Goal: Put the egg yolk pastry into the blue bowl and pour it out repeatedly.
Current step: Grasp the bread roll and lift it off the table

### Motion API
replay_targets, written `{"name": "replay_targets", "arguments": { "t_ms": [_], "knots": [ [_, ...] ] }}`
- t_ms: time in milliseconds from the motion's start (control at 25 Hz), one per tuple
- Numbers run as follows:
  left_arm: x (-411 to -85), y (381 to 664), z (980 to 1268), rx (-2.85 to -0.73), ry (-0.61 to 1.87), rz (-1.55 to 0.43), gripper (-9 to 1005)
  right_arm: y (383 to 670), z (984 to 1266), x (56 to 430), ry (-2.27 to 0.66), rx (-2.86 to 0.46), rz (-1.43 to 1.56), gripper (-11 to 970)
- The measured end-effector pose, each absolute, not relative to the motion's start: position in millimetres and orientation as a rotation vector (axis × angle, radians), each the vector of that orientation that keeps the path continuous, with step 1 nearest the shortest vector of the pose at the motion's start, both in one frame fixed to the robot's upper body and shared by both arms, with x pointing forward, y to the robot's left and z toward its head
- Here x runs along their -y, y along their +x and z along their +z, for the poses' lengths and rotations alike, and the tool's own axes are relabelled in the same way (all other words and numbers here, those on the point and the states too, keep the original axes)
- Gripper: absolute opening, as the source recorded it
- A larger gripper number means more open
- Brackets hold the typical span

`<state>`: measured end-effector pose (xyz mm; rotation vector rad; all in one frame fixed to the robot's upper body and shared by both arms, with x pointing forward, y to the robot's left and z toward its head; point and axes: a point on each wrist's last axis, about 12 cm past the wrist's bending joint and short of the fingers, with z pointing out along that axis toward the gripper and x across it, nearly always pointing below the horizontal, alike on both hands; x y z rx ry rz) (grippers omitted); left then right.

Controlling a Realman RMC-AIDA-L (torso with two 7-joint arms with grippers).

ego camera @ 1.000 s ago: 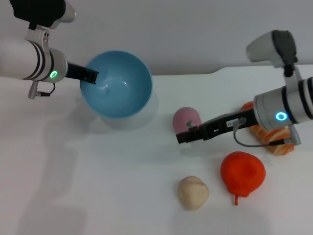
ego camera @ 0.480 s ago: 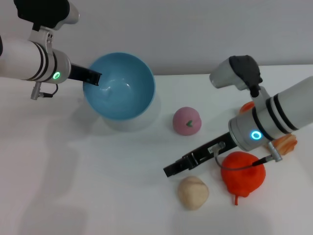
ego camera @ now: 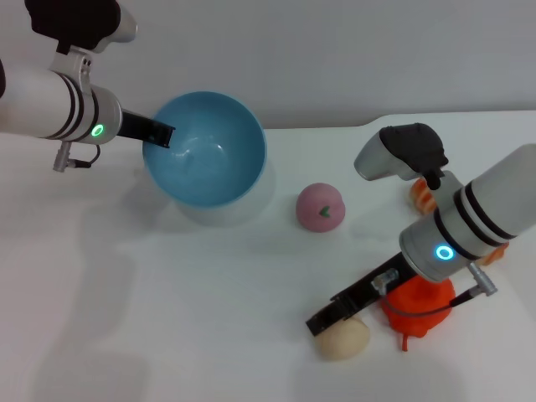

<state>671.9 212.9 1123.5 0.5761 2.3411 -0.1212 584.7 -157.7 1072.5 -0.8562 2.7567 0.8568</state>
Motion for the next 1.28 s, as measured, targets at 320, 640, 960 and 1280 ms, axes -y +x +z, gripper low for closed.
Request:
{"name": "replay_targets", "arguments": {
  "t_ms": [320,640,960,1280],
  "knots": [
    [-213,671,1122,-2.341,0.572,-0.120,-1,584,1071,163,-0.803,-2.803,0.830,470],
    [-213,672,1124,-2.335,0.573,-0.119,0,585,1072,165,-0.806,-2.808,0.810,400],
    [-212,673,1124,-2.330,0.573,-0.117,-1,581,1070,167,-0.813,-2.829,0.829,113],
    [-212,673,1124,-2.334,0.573,-0.118,0,582,1070,170,-0.831,-2.816,0.790,34]
  ]
}}
